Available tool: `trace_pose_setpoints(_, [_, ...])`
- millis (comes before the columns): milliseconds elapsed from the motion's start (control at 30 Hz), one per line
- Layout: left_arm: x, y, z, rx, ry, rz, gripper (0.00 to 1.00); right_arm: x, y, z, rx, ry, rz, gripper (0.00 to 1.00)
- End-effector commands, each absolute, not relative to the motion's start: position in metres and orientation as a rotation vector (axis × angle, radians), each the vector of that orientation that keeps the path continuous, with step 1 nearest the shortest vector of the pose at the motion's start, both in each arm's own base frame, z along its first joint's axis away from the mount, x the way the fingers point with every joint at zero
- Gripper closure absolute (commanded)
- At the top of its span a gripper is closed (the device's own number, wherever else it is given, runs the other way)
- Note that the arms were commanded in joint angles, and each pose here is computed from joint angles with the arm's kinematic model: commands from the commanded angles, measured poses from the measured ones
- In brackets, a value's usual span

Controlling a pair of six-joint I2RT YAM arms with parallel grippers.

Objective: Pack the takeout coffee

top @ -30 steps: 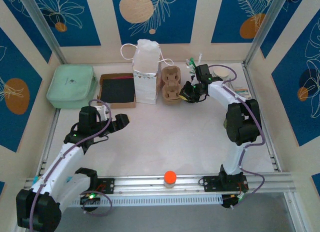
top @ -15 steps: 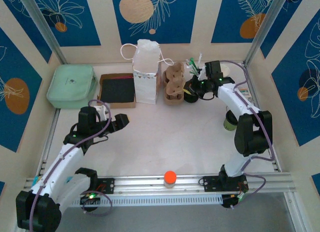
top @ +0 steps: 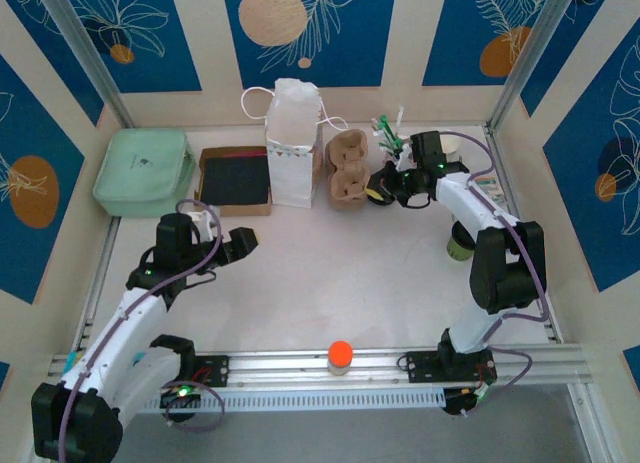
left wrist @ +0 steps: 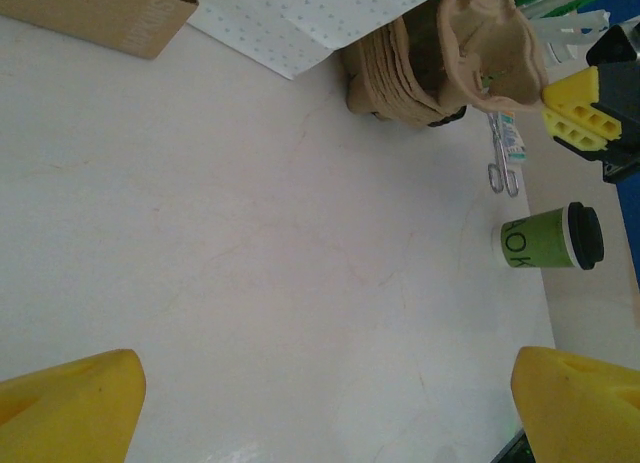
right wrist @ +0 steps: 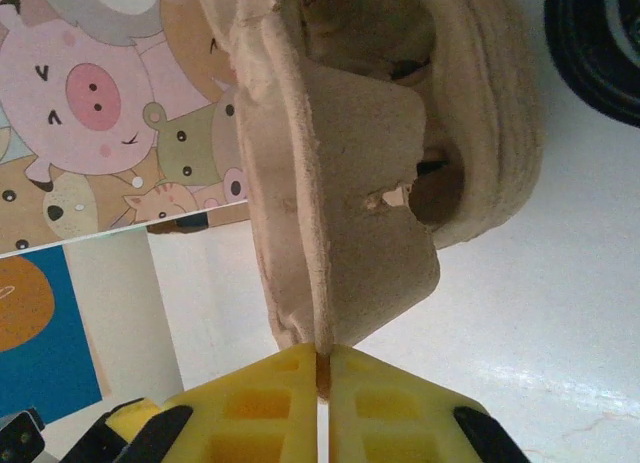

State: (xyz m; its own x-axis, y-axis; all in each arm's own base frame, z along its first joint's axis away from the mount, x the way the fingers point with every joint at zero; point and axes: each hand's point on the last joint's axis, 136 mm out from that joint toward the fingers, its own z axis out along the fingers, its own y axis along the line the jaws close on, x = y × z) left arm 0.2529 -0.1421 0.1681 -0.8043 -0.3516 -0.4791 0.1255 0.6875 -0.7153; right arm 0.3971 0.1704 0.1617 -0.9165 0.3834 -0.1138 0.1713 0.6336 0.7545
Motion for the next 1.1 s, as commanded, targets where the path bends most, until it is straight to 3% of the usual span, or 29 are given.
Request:
trace_pose_setpoints(0, [0.249, -0.142, 0.168, -0.180, 2.298, -1.054, 0.06, 0.390, 0.166, 0.151, 0.454, 2.651, 1.141, 0.87])
trace_pose_setpoints(533, [0.255, -0.143, 0.170, -0.181, 2.297, -1.061, 0.06, 0.390, 0.157, 0.161, 0.367, 2.694, 0.868, 0.62])
trace_pose_setpoints(1067, [0.255, -0.139, 0.167, -0.190, 2.305, -1.019, 0.06, 0.415, 0.163, 0.215, 0.160, 2.643, 0.333, 0.43])
